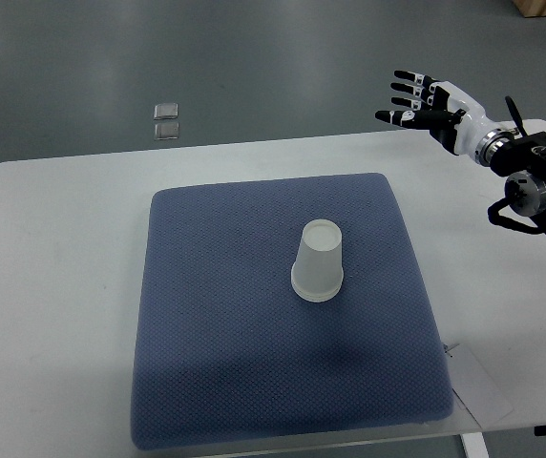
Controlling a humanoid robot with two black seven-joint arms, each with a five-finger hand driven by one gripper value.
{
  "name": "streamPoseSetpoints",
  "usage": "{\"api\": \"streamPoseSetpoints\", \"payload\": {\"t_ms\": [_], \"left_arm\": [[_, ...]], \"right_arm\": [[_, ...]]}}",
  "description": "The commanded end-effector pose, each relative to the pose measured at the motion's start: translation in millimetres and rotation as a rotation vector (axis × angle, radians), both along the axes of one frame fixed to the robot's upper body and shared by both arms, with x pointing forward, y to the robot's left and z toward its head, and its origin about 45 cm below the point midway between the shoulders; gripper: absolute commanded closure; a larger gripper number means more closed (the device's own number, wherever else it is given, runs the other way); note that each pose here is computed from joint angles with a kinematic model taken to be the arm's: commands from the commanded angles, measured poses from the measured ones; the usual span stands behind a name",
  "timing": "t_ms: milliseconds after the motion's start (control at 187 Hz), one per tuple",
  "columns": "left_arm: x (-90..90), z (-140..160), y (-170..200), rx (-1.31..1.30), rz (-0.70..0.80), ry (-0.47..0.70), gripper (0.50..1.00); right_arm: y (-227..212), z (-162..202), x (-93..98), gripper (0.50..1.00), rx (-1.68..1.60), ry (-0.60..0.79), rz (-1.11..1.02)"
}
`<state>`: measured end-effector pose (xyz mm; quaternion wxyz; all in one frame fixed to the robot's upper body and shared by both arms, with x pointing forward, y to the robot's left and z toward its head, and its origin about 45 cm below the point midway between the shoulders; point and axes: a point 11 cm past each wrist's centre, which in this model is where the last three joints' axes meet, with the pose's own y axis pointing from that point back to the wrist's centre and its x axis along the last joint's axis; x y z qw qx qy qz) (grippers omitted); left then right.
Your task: Stack paper cups
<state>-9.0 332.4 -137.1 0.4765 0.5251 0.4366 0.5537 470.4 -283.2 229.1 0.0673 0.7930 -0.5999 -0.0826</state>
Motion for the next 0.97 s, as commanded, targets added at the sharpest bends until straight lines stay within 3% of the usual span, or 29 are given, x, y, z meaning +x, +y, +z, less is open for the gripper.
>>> {"api": "streamPoseSetpoints", "payload": {"t_ms": [0,369,967], "left_arm": [[0.0,0,0,0.0,0.0,0.0,0.5],[0.0,0,0,0.0,0.0,0.0,0.5],[0.0,0,0,0.0,0.0,0.0,0.5]], "right_arm": [[6,-10,-2.6,0.591,0.044,0.027,-0.02],[26,-43,-9.7,0.589,0.158,0.098,-0.087],[29,-62,-20.6,0.587,0.2,0.125,-0.105]]}}
